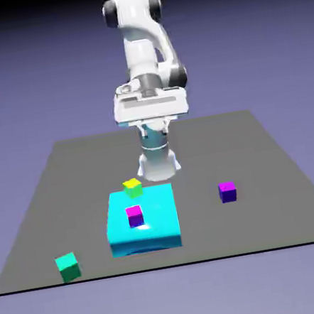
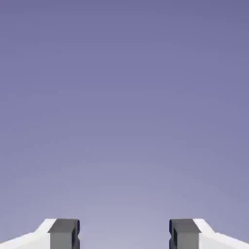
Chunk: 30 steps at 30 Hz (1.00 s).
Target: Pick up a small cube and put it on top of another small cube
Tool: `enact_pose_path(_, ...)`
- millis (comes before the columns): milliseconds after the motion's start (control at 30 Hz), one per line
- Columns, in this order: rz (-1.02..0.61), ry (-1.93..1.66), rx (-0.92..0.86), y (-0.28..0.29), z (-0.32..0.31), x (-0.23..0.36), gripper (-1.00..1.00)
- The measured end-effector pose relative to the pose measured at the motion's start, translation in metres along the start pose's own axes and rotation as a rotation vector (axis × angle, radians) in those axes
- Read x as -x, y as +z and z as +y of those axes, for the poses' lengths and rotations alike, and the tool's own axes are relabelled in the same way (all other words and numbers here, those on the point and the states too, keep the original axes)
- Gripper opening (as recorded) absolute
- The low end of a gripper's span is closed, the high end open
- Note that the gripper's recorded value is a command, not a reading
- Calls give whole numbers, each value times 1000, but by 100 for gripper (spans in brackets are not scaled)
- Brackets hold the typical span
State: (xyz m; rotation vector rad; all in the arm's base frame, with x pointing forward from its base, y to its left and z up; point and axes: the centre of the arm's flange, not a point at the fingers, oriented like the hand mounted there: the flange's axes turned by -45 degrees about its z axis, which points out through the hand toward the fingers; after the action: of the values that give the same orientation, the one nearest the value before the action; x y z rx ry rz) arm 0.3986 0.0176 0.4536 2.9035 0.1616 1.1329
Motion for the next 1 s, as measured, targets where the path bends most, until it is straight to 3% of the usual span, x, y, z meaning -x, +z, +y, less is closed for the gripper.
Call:
enact_pose_path(167, -253, -253, -64, 54, -51, 4, 0)
enact_pose_path(467, -706, -726, -305, 142, -144, 62, 0)
enact_pose_path(767, -1050, -1130, -714, 183, -226, 137, 0)
enact_pose_path(1000, -1188, -1402, -1103, 189, -264, 191, 0)
